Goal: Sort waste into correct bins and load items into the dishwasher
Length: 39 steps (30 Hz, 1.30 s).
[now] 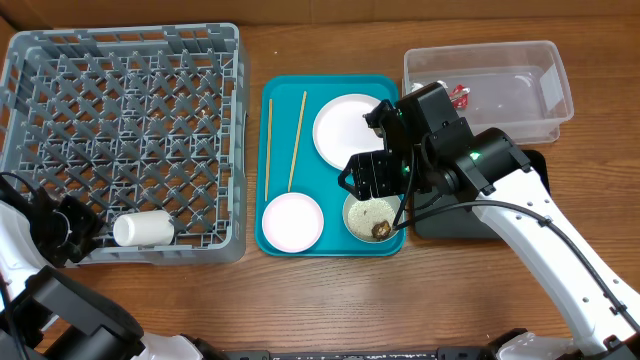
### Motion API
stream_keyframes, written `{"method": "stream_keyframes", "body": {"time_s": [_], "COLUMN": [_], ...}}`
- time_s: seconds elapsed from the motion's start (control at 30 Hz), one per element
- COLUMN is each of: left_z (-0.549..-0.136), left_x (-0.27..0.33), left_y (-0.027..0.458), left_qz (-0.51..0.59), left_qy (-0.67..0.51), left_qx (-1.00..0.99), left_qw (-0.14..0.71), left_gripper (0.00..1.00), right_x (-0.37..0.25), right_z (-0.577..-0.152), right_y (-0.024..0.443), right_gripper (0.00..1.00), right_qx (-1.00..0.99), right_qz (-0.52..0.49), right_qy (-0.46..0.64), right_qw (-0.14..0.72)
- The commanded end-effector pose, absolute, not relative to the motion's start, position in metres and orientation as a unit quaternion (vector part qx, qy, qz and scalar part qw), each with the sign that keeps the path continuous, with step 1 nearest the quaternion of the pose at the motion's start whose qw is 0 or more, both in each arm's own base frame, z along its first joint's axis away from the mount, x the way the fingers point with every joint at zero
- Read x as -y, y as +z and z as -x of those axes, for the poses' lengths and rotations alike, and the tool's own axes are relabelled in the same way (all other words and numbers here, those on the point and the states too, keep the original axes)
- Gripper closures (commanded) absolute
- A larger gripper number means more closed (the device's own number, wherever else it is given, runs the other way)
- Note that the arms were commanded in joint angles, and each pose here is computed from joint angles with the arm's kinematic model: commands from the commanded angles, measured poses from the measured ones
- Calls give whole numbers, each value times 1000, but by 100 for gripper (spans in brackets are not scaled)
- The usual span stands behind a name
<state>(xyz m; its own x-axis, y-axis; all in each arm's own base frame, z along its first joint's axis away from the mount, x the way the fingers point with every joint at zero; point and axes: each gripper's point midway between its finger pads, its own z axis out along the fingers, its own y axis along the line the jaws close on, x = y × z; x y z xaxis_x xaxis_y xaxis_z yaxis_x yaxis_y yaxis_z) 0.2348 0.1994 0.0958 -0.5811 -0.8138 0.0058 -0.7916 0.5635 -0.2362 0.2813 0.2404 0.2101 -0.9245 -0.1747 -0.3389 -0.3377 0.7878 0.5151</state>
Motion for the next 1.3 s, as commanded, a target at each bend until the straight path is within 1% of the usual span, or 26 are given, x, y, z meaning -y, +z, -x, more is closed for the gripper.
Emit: {"method": "stream_keyframes", "body": {"time_s": [0.0,0.03,0.17,0.23,0.33,0.4,0.43,0.6,0.67,0.83,0.97,1.07,1.27], "left_z": [-236,-237,-236,-234,-231,-230,-228,-225,-231,-253,-269,-275,-280], "left_x": [-193,-192,-192,-194,-196,-195,-193,-187,-183,-167,-158,-156,-146], "left_y": [91,91,91,90,86,81,75,64,67,84,111,125,132], "left_qz": [444,444,438,437,438,438,438,439,437,393,355,344,327], "left_qy": [-122,-123,-122,-114,-106,-106,-107,-112,-134,-205,-252,-261,-270], "left_qx": [-886,-886,-889,-891,-892,-892,-892,-891,-889,-893,-892,-892,-895], "left_qw": [46,48,47,45,40,39,36,31,42,81,122,136,142], "left_gripper": [88,91,78,77,82,89,96,96,96,96,96,96,96], "right_x": [-242,-242,-242,-242,-242,-242,-242,-242,-242,-242,-242,-243,-243], "right_z": [-282,-282,-282,-282,-282,-282,-282,-282,-282,-282,-282,-283,-284], "right_y": [217,217,217,217,217,217,217,217,217,217,217,218,218], "right_gripper": [26,26,26,26,26,26,26,26,26,26,26,26,26], "right_qx": [-932,-932,-932,-932,-932,-932,-932,-932,-932,-932,-932,-932,-931], "right_qz": [140,140,140,140,140,140,140,140,140,140,140,140,141], "right_qy": [298,298,298,298,298,298,298,298,298,298,298,298,300], "right_qw": [149,149,149,149,149,149,149,149,149,149,149,150,154]}}
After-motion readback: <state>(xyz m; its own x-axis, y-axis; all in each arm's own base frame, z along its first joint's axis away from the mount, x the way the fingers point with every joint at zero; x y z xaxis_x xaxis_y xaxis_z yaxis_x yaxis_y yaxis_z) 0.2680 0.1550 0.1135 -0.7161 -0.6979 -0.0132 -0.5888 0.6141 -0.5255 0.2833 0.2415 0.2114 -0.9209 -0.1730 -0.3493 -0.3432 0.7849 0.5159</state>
